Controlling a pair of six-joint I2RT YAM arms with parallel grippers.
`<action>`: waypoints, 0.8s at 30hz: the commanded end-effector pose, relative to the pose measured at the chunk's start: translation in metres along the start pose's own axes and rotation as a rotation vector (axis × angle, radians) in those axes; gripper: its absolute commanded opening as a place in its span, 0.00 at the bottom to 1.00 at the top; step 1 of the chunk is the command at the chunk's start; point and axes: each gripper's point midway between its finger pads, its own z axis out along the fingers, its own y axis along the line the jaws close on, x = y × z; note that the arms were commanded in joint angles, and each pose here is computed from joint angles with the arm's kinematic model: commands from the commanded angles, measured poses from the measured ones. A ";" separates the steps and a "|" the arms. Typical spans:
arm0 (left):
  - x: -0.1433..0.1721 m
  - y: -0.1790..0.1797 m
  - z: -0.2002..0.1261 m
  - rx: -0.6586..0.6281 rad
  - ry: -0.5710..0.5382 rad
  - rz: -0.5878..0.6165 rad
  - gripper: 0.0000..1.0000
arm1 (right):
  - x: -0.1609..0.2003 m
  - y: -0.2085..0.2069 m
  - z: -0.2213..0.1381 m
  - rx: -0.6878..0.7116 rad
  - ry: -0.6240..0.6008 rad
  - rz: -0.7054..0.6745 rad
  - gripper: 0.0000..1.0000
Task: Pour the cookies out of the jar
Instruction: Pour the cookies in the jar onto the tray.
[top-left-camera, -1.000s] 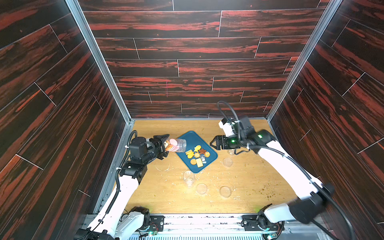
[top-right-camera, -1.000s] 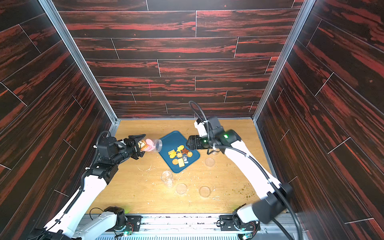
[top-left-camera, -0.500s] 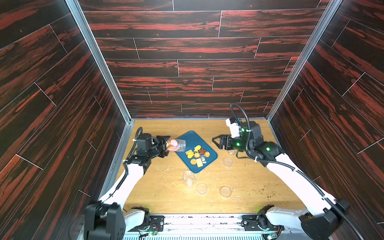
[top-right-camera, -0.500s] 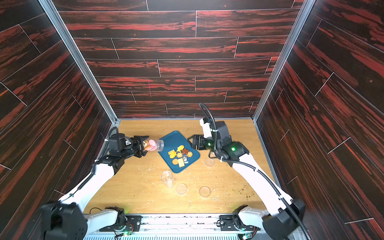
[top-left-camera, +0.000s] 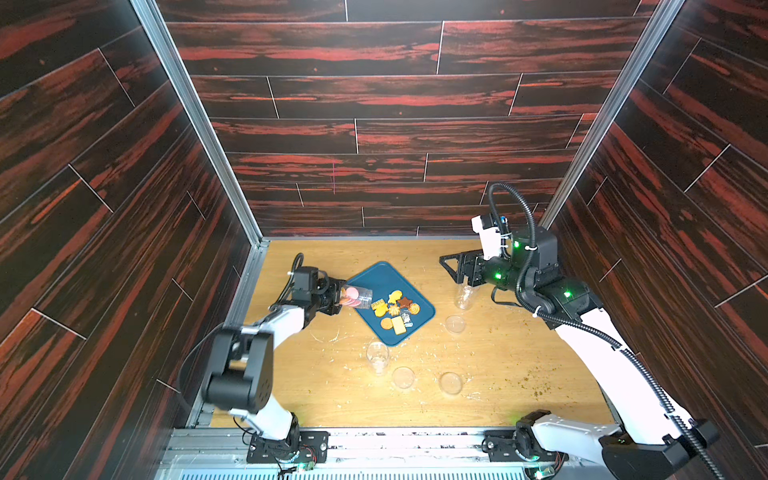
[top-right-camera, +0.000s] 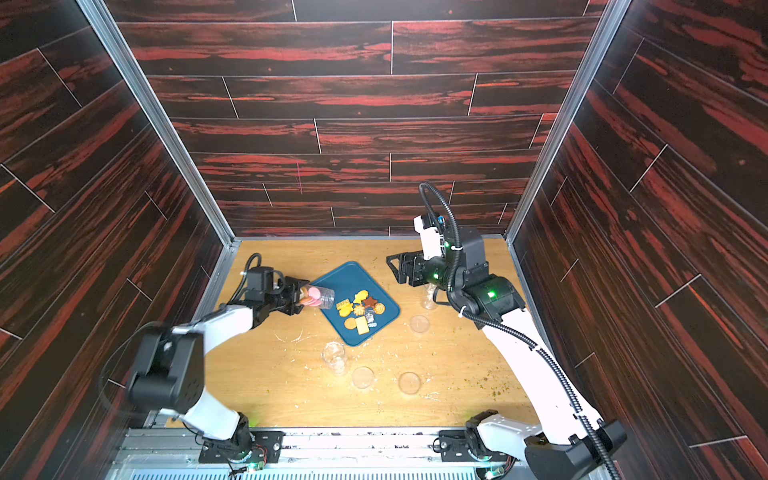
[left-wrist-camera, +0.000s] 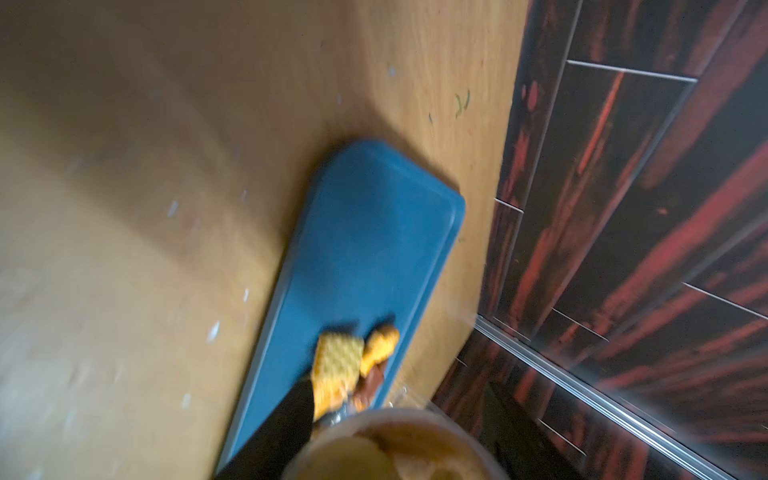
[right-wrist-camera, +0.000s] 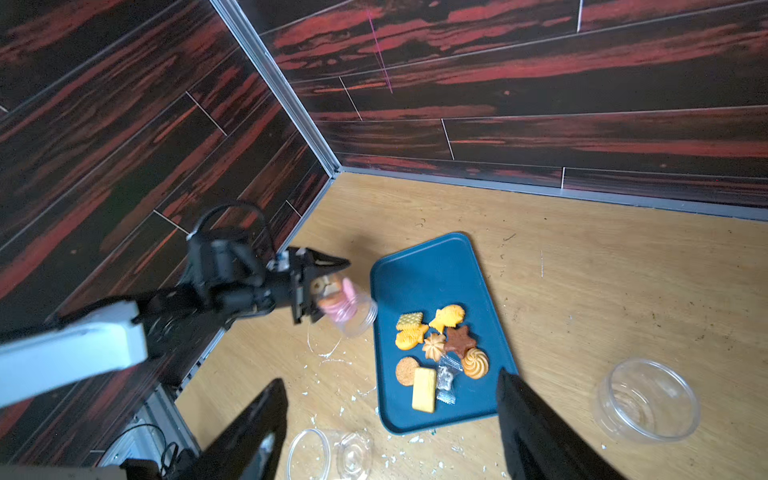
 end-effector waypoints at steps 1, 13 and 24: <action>-0.016 -0.035 0.007 0.065 -0.047 0.112 0.61 | 0.009 -0.002 -0.001 0.006 0.036 -0.026 0.82; -0.045 -0.034 0.054 -0.033 -0.058 0.226 0.60 | 0.015 -0.005 -0.001 0.023 0.052 -0.016 0.83; -0.057 -0.038 0.059 -0.110 -0.083 0.355 0.60 | 0.018 -0.002 0.008 -0.007 0.077 0.017 0.83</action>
